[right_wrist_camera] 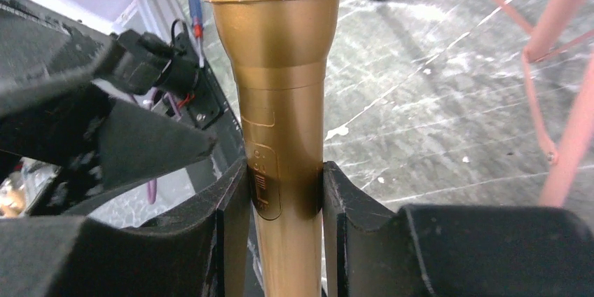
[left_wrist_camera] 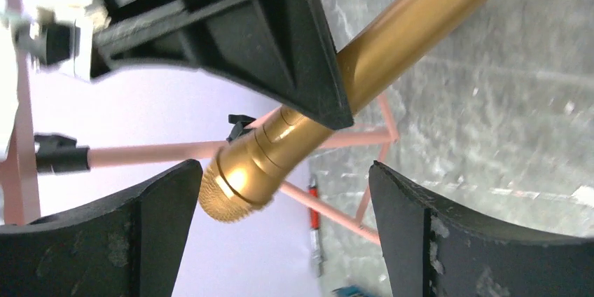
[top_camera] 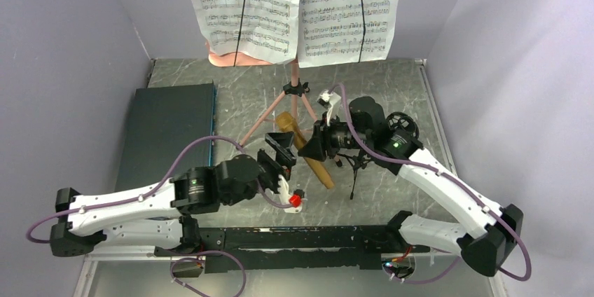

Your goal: Set up the instrument practice props

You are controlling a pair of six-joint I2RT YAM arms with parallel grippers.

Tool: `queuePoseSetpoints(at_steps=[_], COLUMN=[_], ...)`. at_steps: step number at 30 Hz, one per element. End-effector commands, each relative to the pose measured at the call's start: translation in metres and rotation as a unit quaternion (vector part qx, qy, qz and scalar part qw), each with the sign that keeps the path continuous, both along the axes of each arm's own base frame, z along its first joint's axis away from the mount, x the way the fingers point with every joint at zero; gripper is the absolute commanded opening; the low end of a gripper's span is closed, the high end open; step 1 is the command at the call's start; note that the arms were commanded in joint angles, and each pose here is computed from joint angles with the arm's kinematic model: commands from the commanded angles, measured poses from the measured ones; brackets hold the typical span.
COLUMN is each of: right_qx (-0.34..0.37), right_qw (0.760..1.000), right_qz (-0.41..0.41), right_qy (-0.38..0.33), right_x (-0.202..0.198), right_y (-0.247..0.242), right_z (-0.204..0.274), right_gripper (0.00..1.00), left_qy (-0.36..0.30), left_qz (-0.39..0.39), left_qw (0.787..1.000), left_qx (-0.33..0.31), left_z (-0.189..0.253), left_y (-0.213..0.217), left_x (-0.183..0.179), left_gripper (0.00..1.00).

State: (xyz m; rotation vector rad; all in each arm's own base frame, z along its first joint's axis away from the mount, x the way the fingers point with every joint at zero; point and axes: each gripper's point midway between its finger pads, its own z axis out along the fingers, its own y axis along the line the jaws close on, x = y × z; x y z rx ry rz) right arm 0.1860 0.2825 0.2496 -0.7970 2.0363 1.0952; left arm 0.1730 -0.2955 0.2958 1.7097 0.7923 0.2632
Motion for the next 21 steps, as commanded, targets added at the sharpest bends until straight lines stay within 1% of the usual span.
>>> queuePoseSetpoints(at_steps=[1,4,5,9,13,18,21], right_qx=[0.056,0.067,0.069,0.069,0.061,0.091,0.101], right_qw=[0.994,0.990,0.988,0.985,0.981,0.970,0.963], right_qz=[-0.044,-0.065,-0.070,-0.078,-0.089,-0.103,-0.123], right_qy=[-0.084,-0.110,-0.116,-0.140,-0.159,-0.199,-0.216], right_x=[0.010,0.010,0.011,0.008,0.006,-0.001,0.000], right_y=[-0.009,-0.017,-0.020,-0.029,-0.039,-0.051,-0.059], right_z=[0.048,0.056,0.058,0.059,0.054,0.064,0.068], right_gripper=[0.00,0.00,0.00,0.00,0.00,0.00,0.00], left_qy=[0.113,0.168,0.193,0.255,0.303,0.351,0.398], left_qz=[-0.029,-0.030,-0.021,0.017,0.064,0.128,0.149], left_qw=[0.981,0.964,0.955,0.927,0.898,0.859,0.828], left_qx=[-0.154,-0.205,-0.223,-0.274,-0.311,-0.351,-0.366], left_z=[0.021,0.019,0.017,0.013,0.005,-0.008,-0.018], left_y=[-0.007,-0.009,-0.010,-0.013,-0.021,-0.021,-0.018], left_x=[-0.025,-0.033,-0.034,-0.032,-0.024,-0.009,0.001], left_gripper=[0.94,0.94,0.94,0.94,0.94,0.94,0.94])
